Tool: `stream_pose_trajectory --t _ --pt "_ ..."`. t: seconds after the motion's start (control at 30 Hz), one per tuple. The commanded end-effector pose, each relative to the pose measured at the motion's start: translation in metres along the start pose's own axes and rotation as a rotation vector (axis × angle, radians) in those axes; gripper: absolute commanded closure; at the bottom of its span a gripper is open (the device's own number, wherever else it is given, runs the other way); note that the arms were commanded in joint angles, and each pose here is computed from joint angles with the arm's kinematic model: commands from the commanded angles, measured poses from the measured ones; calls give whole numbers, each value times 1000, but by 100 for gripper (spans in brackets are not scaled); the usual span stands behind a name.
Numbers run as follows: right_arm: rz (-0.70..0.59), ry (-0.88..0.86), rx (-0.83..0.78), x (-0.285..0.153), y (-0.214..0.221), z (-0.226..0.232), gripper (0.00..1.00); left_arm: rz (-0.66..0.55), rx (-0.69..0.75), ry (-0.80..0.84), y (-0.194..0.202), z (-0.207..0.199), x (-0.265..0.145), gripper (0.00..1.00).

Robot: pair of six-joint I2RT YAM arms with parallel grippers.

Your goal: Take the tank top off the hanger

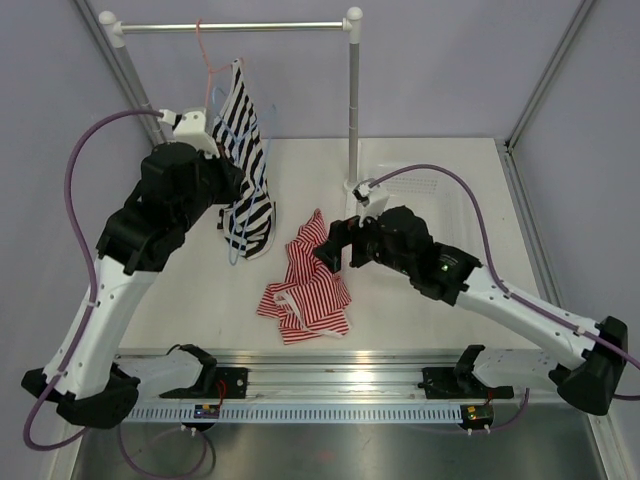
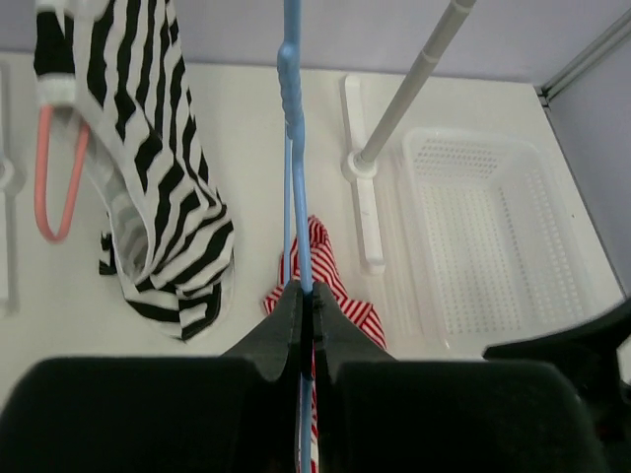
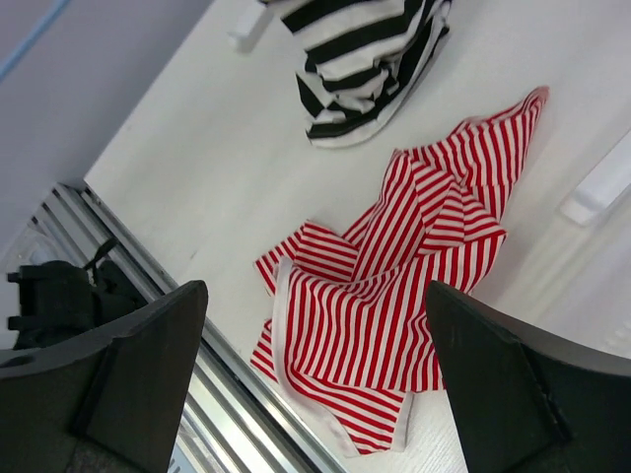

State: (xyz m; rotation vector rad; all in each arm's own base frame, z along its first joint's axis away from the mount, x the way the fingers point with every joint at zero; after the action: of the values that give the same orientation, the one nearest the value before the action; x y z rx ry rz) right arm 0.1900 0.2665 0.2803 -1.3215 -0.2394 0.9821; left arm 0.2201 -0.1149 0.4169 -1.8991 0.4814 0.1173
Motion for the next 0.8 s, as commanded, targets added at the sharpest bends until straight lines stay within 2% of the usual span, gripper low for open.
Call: stream_pose_trajectory --t 0.0,0.03,0.1,0.17,0.23,0.27,0.3,0.37,0.5,0.67,0.7,0.77 --pt "-112 40 -22 -27 -25 -2 1 -23 85 -7 -30 -12 8 100" --pt "-113 44 -24 -29 -26 -3 1 -51 93 -13 -47 -17 2 100" --pt "-112 61 -29 -36 -25 -5 1 -29 142 -43 -54 -21 26 100" --pt "-109 67 -31 -42 -22 -7 0 -74 149 -38 -77 -28 28 100" --pt "-108 70 -32 -46 -19 -8 1 -57 166 -31 -82 -34 49 100" --pt "-120 78 -29 -51 -21 -9 1 -110 168 -19 -98 -39 45 100" --pt "-119 78 -29 -51 -19 -10 1 -99 176 -24 -98 -41 61 100" --pt "-120 76 -28 -55 -19 -10 1 -153 171 -18 -115 -43 65 100" --pt "-121 64 -20 -60 -17 -9 1 -159 180 38 -120 -42 94 100" --pt "-123 47 -10 -67 -14 -8 0 -204 250 22 -126 -36 123 100" --pt "-120 44 -9 -67 -13 -8 0 -183 252 46 -120 -34 132 100" --pt "-121 46 -7 -65 -11 -9 1 -227 239 69 -127 -31 140 100"
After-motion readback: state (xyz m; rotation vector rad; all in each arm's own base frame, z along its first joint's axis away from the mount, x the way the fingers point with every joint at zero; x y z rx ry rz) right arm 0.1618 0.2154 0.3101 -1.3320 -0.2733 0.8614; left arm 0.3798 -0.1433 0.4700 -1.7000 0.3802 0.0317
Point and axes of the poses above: each gripper's point midway between its finger pads, its own x axis out along the fingers, its own z axis along the line the jaws close on, y = z × x, the point moved 7 cm from there along -x, back along the fingers, and after that the axes turned 6 degrees about -x, right-handed, at the moved point
